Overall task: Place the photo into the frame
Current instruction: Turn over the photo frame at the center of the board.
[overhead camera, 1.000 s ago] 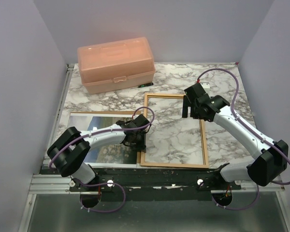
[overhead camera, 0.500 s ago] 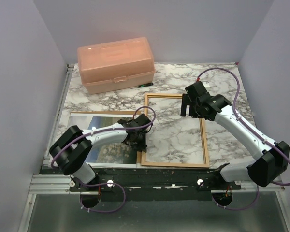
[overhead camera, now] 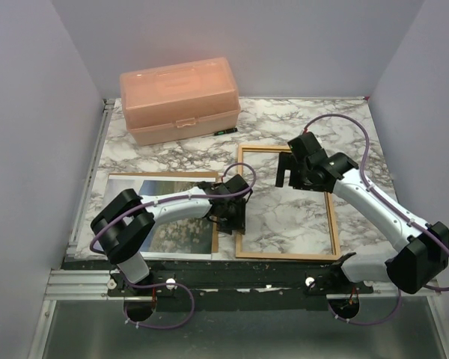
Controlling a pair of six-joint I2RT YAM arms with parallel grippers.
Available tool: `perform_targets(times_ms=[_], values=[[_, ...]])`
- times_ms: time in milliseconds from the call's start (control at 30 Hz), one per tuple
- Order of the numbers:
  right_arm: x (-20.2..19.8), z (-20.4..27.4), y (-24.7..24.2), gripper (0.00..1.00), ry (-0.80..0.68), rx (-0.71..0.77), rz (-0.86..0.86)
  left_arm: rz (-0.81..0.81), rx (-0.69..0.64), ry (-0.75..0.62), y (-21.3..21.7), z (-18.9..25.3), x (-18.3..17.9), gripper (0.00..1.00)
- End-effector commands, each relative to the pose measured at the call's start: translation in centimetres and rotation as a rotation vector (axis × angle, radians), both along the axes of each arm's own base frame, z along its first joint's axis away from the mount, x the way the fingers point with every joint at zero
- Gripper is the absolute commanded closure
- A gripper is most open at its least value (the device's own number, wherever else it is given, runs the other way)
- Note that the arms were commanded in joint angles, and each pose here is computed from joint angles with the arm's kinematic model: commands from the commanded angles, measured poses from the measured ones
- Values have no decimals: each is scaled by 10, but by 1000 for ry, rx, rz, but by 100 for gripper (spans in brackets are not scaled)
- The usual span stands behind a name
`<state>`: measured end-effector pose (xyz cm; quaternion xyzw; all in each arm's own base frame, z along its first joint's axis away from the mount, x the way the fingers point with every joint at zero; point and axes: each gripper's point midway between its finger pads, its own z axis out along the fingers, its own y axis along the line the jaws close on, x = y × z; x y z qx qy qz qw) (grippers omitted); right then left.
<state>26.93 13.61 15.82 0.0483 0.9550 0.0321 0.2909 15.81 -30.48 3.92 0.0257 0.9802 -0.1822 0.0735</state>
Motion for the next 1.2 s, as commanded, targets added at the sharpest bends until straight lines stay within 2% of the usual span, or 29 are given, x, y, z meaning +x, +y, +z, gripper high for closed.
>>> perform_targets(times_ms=[0,67,167,400,533,700,800,1000,1167], values=[[-6,-6,18,0,18,94,40,-33,-123,-12,-18,23,-4,41],[-8,-11,23,0,34,117,54,-38,-148,-26,-17,30,-5,29],[-11,-16,34,0,65,162,72,-39,-192,-57,-15,45,-4,18],[-23,-41,56,0,147,270,100,-20,-329,-92,-7,67,-4,7],[-32,-57,70,0,196,286,109,8,-418,-81,5,76,-6,5],[-42,-81,98,1,251,290,153,55,-509,-132,28,96,-5,4],[-48,-89,122,5,269,264,200,85,-528,-199,48,111,-1,3],[-52,-113,160,17,296,189,264,132,-482,-396,89,153,1,1],[-47,-130,165,28,291,90,261,122,-501,-535,107,193,-2,1]])
